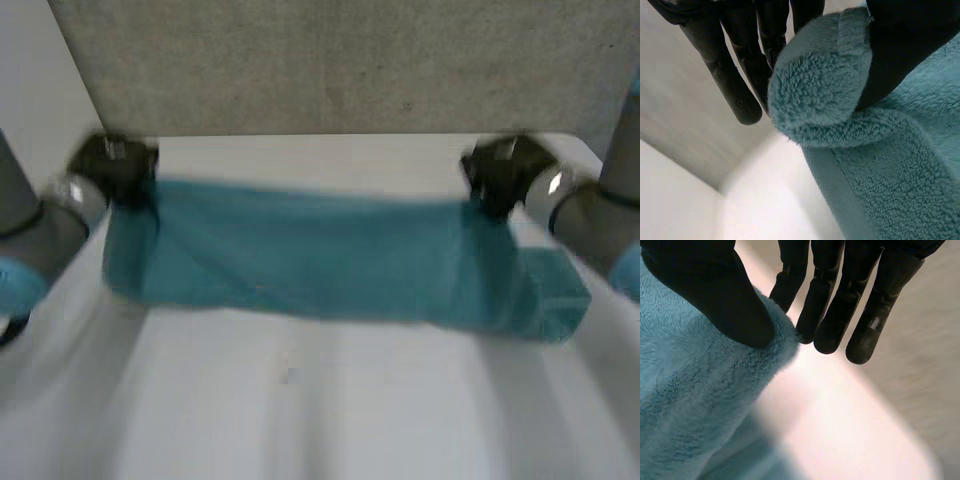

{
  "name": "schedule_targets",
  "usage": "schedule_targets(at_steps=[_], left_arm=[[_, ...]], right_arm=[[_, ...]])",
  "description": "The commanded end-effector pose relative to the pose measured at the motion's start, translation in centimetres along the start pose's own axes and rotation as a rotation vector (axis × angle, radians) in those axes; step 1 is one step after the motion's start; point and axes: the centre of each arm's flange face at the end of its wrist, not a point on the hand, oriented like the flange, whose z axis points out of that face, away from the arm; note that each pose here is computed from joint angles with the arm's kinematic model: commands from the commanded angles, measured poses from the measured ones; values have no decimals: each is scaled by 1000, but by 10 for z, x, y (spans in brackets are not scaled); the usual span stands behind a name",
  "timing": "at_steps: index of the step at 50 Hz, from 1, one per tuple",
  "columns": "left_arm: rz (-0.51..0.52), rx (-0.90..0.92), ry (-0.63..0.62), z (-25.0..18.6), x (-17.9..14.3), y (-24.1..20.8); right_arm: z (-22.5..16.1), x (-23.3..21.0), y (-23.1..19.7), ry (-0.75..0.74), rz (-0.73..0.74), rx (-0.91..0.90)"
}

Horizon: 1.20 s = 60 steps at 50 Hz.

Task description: Fold the laundry

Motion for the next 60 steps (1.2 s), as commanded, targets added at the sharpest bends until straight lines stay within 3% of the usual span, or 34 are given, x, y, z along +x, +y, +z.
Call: schedule_targets(at_steps=[1,4,9,14,21,22,31,37,41,43,48,56,57,60], left_arm=[[60,606,-326,21,-57,-147],[43,821,-405,-5,-68,-196],[-12,830,-379,-16,-65,-193],[-96,661,-280,-15,-42,-135],[-124,434,-173,-17,-3,-60],[-129,342,-129,-23,14,-30],[-148,139,-42,-45,49,33],[-152,93,-34,-51,52,46],[-156,84,-65,-49,41,48],[-153,99,-80,-50,35,43],[-152,121,-103,-52,27,36],[-156,105,-111,-55,24,41],[-156,103,-107,-55,26,41],[-156,103,-103,-56,27,41]], right_arm=[[-9,70,-126,370,64,526],[-47,83,-163,431,68,706],[-67,72,-152,378,39,704],[-58,38,-101,250,34,544],[-54,-4,-30,134,-24,315],[-57,-25,1,75,-49,218],[-72,-79,85,-100,-48,-69],[-69,-69,79,-67,-23,-56],[-69,-38,63,37,45,-1],[-66,-3,65,127,148,-3],[-65,10,72,89,211,-11],[-56,30,85,10,170,-51],[-45,35,106,-28,149,-148],[-41,36,112,-71,130,-211]])
